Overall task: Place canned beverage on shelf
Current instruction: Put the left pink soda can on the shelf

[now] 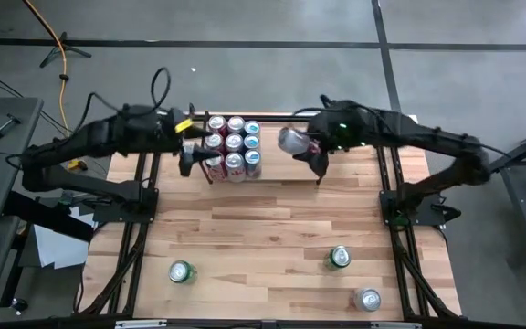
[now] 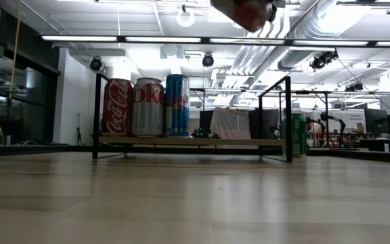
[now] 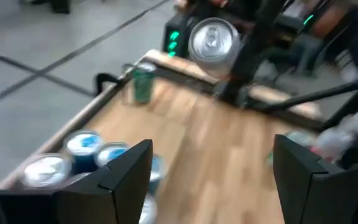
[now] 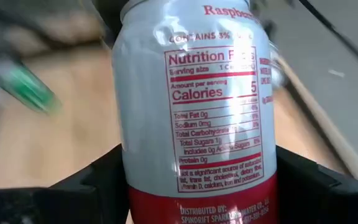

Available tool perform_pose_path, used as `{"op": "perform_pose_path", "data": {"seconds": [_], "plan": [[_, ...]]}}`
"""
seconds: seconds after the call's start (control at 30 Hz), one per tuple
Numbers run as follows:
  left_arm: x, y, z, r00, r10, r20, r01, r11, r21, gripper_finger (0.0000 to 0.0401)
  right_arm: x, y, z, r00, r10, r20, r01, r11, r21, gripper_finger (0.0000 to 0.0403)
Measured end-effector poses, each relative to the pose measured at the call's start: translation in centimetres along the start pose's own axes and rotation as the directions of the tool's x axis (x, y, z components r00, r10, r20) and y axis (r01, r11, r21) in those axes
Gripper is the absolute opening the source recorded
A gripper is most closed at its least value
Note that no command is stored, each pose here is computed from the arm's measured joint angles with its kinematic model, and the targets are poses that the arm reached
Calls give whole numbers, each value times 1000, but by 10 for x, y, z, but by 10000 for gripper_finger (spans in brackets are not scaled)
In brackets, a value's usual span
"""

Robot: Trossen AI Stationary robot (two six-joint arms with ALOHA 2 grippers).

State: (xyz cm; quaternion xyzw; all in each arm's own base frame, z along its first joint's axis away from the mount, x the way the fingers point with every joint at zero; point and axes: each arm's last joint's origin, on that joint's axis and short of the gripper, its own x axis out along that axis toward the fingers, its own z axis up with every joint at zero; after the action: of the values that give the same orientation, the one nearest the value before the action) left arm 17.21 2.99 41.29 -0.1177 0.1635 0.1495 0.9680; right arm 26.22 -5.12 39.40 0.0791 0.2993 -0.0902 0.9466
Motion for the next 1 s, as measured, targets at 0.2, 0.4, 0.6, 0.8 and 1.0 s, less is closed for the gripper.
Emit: {"op": "perform_pose_path", "data": {"seconds": [0.2, 0.4, 0.6, 0.8, 1.0], "plan": [[14, -12, -29, 935, -161, 315, 198, 976, -88, 229, 9, 8, -38, 798, 283, 532, -424, 891, 164, 280], [46, -22, -36, 859, -211, 466, 276, 958, -75, 229, 23, 20, -58, 451, 386, 805, -709, 702, 61, 280], [78, -33, -35, 802, -318, 506, 365, 931, 7, 229, 39, 34, -57, 436, 433, 789, -757, 651, 61, 280], [93, -35, -39, 805, -332, 491, 385, 923, -7, 245, 47, 38, -49, 461, 463, 757, -755, 653, 60, 280], [93, -36, -38, 796, -344, 498, 414, 910, -34, 276, 46, 39, -47, 468, 482, 741, -748, 662, 42, 280]]}}
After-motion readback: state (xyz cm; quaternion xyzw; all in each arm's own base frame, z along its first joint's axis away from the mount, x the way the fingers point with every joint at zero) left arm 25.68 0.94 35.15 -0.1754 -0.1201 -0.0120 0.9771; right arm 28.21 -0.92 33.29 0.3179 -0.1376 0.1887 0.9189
